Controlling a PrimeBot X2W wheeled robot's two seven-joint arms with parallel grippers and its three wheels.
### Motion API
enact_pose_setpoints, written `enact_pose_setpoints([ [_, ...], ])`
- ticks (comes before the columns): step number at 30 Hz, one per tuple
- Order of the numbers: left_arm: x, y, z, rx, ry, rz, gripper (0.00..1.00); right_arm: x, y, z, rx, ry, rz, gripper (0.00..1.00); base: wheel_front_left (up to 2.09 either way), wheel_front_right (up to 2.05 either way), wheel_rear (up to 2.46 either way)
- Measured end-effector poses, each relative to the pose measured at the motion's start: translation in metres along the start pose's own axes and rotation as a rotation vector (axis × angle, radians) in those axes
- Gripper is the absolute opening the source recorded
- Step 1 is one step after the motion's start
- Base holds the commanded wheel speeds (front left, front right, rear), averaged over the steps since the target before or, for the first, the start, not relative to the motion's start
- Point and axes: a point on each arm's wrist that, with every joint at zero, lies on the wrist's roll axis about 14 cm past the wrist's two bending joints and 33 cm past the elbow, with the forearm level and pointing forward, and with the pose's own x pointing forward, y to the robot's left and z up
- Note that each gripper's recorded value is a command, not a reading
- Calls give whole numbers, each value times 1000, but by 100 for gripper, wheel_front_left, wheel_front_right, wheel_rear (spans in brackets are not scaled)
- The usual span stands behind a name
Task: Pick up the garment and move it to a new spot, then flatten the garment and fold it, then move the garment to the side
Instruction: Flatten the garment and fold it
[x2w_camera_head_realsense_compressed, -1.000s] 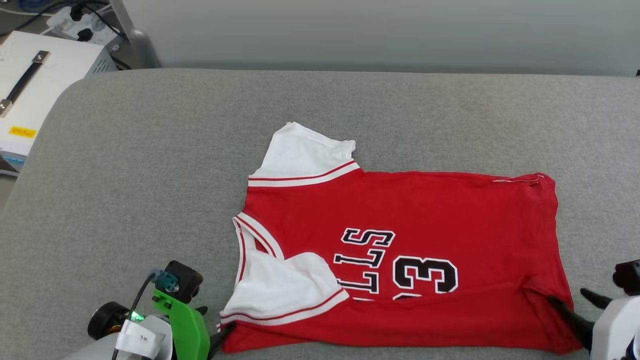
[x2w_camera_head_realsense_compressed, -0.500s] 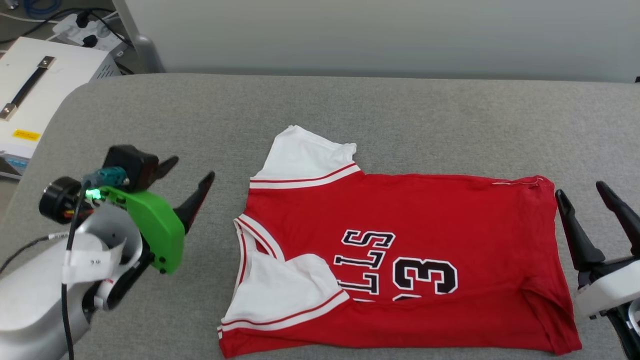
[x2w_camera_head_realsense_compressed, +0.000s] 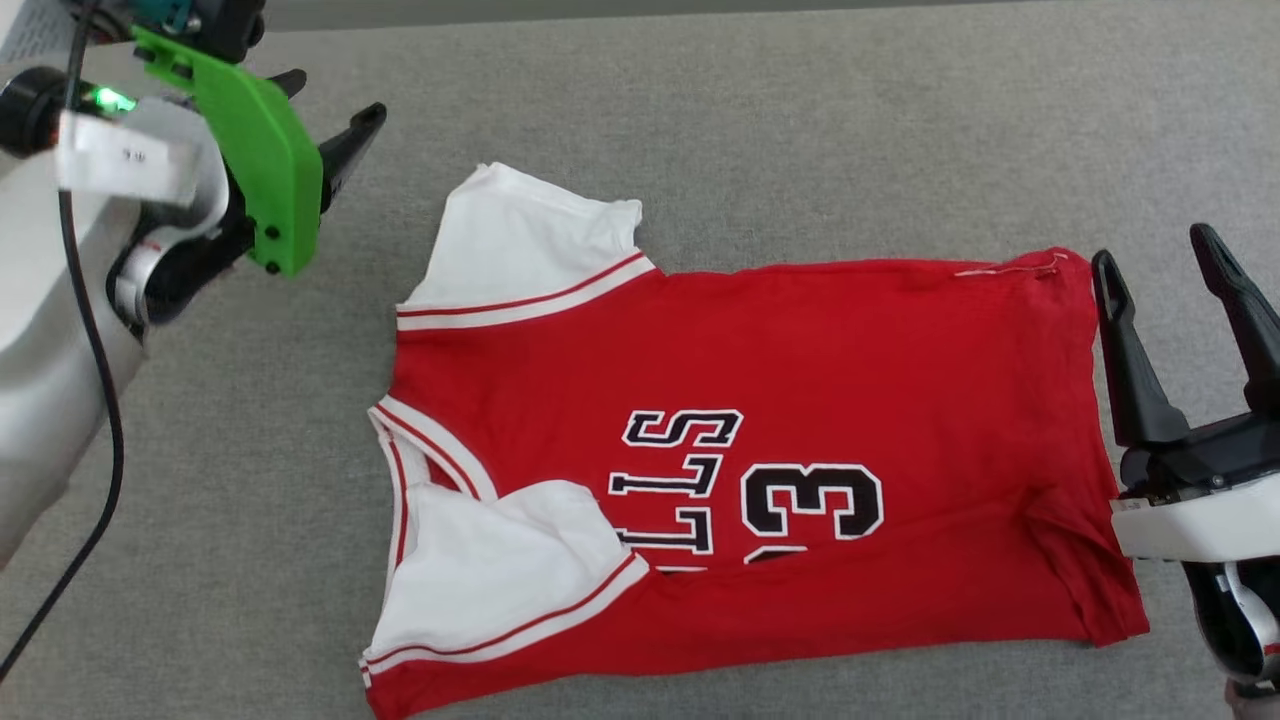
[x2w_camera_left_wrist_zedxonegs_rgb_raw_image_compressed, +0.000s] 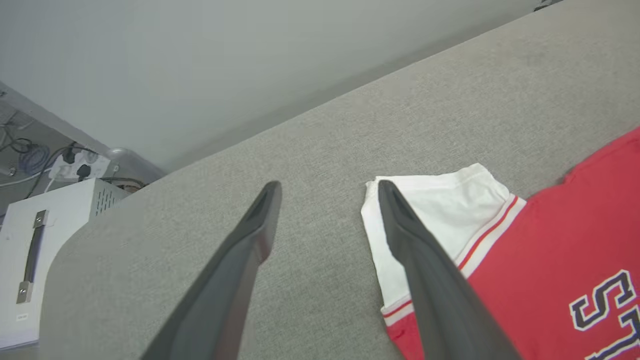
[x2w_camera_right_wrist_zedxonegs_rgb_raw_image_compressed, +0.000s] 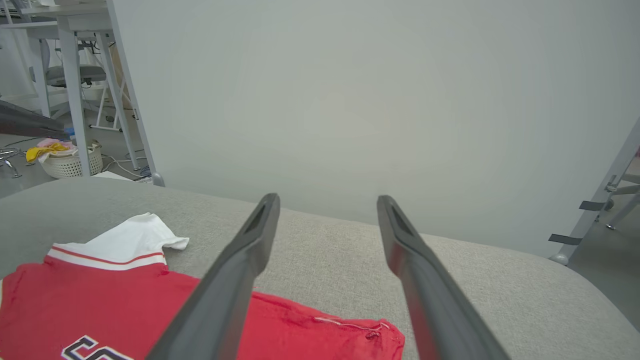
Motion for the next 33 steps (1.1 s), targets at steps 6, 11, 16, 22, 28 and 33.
enact_pose_setpoints([
  [6, 48, -15, -31, -38, 276, -90, 100, 11, -4, -26, 1, 42, 0, 100, 0, 0, 0],
  [11, 79, -23, -65, -48, 438, -128, 100, 18, -11, -48, -3, 82, -8, 100, 0, 0, 0],
  [16, 104, -36, -104, -48, 541, -164, 100, 18, -19, -68, -9, 125, -21, 100, 0, 0, 0],
  [22, 117, -38, -115, 17, 571, -175, 0, 13, -31, -78, -28, 154, -49, 100, 0, 0, 0],
  [28, 113, -46, -103, 58, 474, -196, 0, 16, -44, -62, -63, 108, -70, 100, 0, 0, 0],
  [33, 97, -51, -88, 94, 378, -200, 0, 33, -53, -25, -154, 33, -39, 100, 0, 0, 0],
])
